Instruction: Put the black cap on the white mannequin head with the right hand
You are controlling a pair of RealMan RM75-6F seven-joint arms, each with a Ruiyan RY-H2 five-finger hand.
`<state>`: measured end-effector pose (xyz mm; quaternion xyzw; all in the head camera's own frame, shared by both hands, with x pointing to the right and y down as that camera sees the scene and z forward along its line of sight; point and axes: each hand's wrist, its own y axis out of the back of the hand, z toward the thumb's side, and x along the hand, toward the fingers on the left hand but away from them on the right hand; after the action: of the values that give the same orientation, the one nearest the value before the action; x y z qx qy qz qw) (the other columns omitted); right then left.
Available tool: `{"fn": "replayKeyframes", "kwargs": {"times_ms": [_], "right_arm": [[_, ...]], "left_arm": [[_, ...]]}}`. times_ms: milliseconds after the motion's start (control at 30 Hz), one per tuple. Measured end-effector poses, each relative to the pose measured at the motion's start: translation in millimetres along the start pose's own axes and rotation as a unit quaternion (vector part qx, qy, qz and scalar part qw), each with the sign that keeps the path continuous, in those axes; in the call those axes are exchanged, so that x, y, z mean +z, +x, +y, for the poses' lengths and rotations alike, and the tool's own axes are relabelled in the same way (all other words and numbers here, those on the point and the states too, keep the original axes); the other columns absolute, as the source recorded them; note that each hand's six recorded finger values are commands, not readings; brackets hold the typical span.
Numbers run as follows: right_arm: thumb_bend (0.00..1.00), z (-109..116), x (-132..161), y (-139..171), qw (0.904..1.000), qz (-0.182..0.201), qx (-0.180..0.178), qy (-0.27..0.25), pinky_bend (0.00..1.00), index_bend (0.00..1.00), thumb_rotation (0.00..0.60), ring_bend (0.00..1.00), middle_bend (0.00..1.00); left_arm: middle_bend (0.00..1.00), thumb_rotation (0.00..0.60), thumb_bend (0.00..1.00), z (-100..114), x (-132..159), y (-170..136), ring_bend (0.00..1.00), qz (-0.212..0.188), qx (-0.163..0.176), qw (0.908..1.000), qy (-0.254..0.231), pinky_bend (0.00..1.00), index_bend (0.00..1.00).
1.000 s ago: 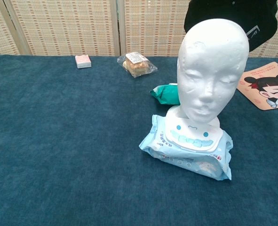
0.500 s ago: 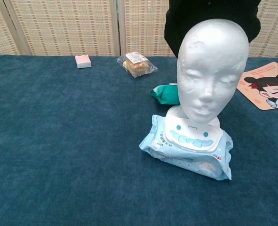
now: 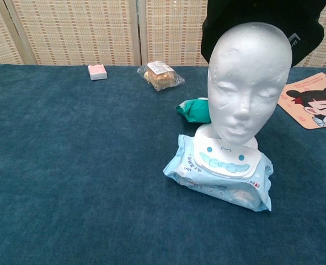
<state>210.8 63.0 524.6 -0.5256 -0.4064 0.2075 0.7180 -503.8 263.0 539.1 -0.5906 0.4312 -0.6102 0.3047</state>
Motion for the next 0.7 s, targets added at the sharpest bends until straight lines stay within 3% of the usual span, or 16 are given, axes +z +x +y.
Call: {"fn": "replayKeyframes", "kwargs": {"times_ms": [700], "right_arm": [[0.47, 26, 40, 20, 0.9948, 0.084, -0.025, 0.052, 0.52, 0.66, 0.6, 0.3, 0.5]], "left_arm": [[0.45, 0.6, 0.12, 0, 0, 0, 0.35, -0.001, -0.003, 1.0, -0.004, 0.54, 0.47]]}}
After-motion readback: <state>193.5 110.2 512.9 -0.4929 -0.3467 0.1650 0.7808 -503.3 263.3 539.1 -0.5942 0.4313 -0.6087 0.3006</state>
